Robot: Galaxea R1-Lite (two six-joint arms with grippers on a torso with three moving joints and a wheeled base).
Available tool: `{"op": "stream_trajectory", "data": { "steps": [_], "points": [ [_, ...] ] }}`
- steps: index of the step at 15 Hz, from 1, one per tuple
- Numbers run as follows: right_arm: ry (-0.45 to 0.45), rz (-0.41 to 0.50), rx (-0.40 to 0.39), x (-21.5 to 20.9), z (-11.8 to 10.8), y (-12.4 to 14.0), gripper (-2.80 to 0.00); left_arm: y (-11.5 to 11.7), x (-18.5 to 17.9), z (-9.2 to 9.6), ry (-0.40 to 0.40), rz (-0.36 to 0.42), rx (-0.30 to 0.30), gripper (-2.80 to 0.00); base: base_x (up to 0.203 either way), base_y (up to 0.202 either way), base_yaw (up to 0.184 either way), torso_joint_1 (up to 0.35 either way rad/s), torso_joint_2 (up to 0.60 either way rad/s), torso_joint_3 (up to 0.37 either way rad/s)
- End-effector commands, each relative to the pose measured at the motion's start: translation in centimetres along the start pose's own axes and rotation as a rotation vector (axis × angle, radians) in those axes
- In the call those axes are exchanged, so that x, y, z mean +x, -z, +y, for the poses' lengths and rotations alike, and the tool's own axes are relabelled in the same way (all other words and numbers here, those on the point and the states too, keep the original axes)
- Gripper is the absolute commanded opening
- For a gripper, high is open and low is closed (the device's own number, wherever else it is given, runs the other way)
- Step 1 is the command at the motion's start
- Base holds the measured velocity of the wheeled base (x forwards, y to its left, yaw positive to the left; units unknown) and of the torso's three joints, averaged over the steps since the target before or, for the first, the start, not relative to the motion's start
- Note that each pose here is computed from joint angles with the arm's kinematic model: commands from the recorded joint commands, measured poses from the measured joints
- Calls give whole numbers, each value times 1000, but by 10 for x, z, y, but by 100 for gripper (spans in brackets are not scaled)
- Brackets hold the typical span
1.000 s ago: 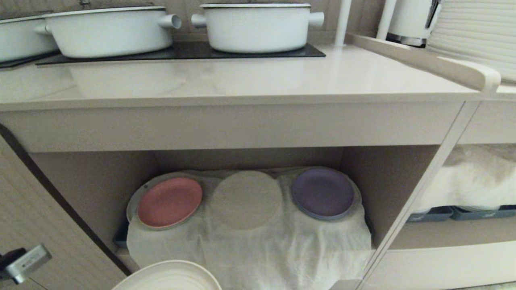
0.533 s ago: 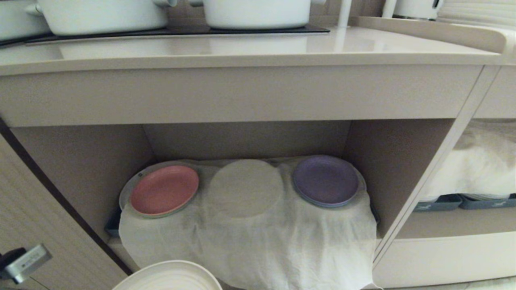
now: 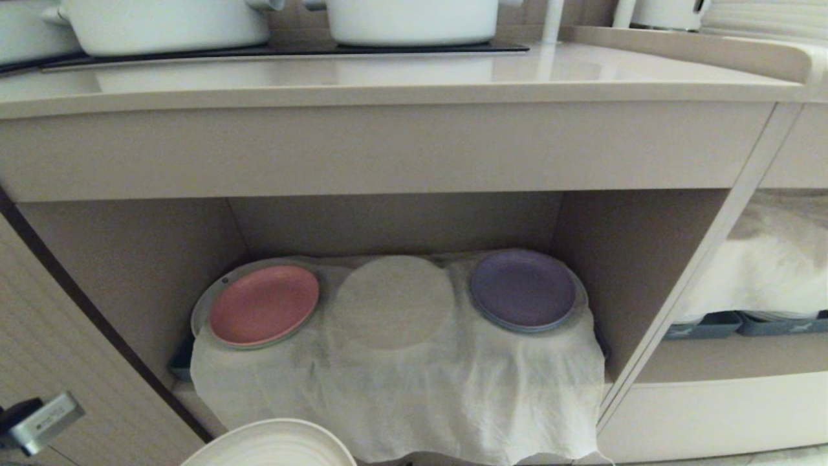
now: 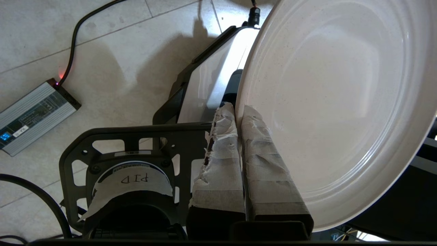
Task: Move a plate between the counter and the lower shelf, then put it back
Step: Put the plate in the cupboard
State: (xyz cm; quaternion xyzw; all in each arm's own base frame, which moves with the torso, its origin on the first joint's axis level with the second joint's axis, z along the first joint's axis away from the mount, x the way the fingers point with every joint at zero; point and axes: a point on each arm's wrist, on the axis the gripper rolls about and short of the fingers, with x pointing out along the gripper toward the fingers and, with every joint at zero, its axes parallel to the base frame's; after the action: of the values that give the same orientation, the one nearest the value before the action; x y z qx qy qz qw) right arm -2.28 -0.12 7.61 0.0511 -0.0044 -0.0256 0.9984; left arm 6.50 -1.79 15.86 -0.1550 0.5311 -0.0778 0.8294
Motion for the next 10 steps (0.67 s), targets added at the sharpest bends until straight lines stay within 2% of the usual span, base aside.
{"op": "stream_trajectory", "data": {
  "steps": [1,10],
  "points": [
    [1,1,1,0,0,0,-280,0,1,0,-2,8,-4,-280,0,0,0,0,0,0],
    [1,0,1,0,0,0,-280,-1,2,0,13,23,-13,-280,0,0,0,0,0,0]
  ]
}}
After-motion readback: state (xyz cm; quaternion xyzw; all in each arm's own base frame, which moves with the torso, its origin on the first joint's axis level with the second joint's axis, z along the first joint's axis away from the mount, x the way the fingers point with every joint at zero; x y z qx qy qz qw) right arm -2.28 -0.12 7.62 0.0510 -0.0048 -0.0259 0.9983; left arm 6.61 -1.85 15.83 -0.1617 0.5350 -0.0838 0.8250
